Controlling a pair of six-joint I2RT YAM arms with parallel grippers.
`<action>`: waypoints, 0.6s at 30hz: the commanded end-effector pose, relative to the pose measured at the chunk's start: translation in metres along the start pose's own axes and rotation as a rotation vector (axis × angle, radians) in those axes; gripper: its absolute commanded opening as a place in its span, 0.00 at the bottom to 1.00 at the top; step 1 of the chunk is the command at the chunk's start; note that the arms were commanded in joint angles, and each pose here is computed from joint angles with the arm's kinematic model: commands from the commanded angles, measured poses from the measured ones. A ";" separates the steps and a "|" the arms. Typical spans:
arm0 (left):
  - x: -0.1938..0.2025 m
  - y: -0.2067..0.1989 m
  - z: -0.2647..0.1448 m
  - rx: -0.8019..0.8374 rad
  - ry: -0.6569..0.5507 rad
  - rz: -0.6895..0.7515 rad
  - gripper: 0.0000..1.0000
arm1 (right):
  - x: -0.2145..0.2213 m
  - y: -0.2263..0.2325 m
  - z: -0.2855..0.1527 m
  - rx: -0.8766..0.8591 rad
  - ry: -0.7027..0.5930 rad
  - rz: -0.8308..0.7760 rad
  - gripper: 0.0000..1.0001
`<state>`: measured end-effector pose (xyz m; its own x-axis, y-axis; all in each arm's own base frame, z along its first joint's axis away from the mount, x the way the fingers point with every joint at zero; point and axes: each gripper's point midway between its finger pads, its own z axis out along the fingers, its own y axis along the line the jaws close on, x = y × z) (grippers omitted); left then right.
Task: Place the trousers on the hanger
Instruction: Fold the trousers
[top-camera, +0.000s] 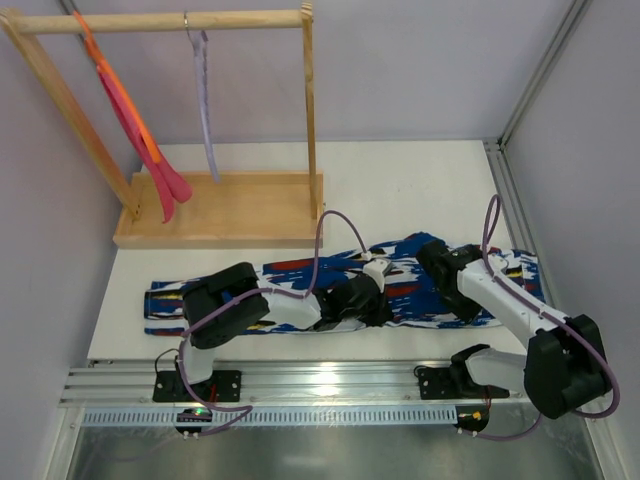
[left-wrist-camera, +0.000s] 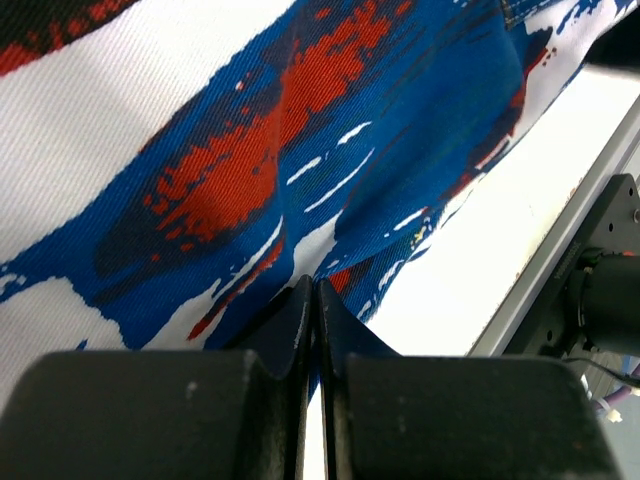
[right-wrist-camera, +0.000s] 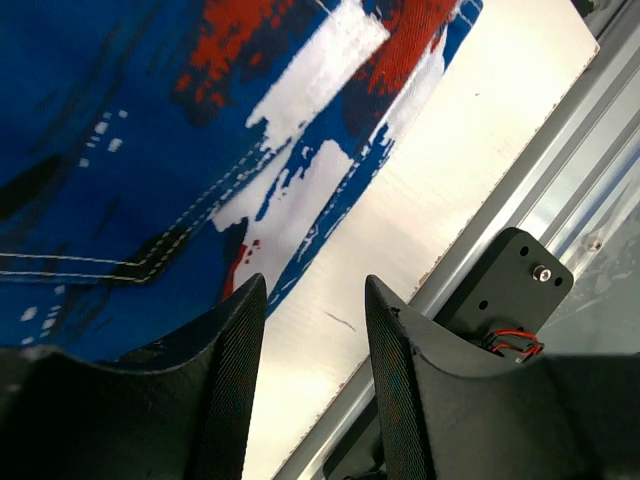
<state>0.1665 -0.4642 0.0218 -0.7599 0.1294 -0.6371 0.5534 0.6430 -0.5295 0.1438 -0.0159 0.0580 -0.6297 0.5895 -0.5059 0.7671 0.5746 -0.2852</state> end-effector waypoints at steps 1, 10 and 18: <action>0.052 0.051 -0.017 -0.145 0.161 0.038 0.01 | -0.036 0.006 -0.023 -0.052 -0.099 0.096 0.47; 0.058 0.046 -0.022 -0.109 0.163 0.053 0.00 | -0.114 0.030 -0.026 -0.247 -0.136 0.240 0.37; 0.045 0.034 -0.042 -0.109 0.145 0.000 0.10 | -0.058 0.023 0.055 -0.147 0.048 0.300 0.35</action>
<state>0.1555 -0.4465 0.0232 -0.7653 0.1388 -0.6285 0.5557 0.6352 -0.5364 0.1953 -0.0642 0.0534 -0.3946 0.7529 -0.5268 0.8946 0.4456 -0.0333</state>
